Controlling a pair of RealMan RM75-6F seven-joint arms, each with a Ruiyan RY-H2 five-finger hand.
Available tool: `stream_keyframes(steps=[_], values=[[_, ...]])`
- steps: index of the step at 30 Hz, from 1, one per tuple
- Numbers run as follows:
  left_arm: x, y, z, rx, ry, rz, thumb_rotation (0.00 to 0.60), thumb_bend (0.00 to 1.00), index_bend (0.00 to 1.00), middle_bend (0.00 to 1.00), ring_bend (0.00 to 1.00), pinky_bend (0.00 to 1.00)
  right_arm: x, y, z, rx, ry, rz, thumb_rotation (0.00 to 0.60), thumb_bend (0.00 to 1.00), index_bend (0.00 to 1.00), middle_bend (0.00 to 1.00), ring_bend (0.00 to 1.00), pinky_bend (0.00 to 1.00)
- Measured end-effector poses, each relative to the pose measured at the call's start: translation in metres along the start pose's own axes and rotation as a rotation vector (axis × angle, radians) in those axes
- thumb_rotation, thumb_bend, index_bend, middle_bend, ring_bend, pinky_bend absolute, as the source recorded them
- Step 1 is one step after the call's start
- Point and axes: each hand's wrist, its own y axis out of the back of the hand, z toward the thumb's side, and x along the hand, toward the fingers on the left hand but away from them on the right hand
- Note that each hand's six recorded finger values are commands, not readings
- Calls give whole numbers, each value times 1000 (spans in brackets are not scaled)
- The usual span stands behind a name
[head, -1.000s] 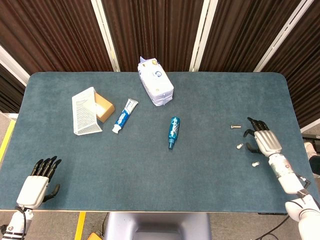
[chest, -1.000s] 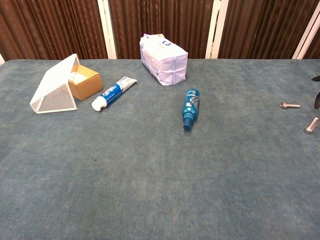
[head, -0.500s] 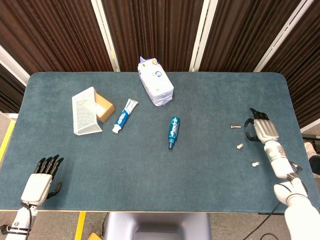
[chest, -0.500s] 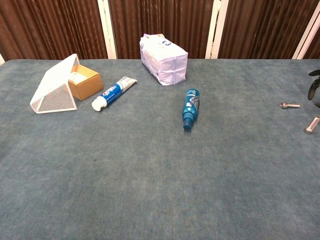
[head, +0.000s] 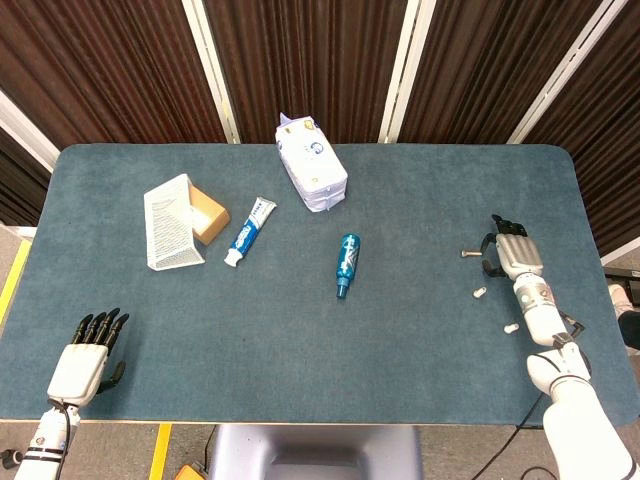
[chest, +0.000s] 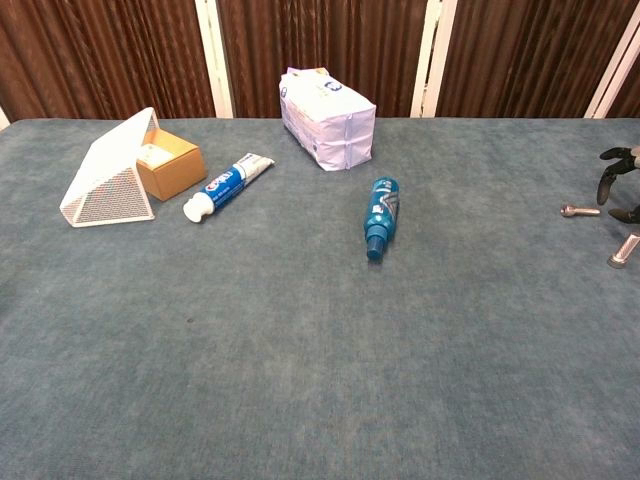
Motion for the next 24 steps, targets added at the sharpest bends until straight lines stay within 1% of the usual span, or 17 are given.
stream_keyframes(steps=[10,16,22,24], values=[[4,-5,-4,13,16,-16,600,422,0,0,0,16,-8,4,5,15,-20,2,600,500,544,53,0,0],[6,-8,-5,21,25,-26,600,423,0,0,0,16,-10,-2,5,20,-49,24,600,501,498,53,0,0],[8,-12,-6,27,32,-39,600,422,0,0,0,16,-12,-5,10,14,-48,32,600,501,494,53,0,0],[9,-13,-7,28,34,-41,600,422,0,0,0,16,-12,-6,11,15,-47,35,600,500,510,58,0,0]])
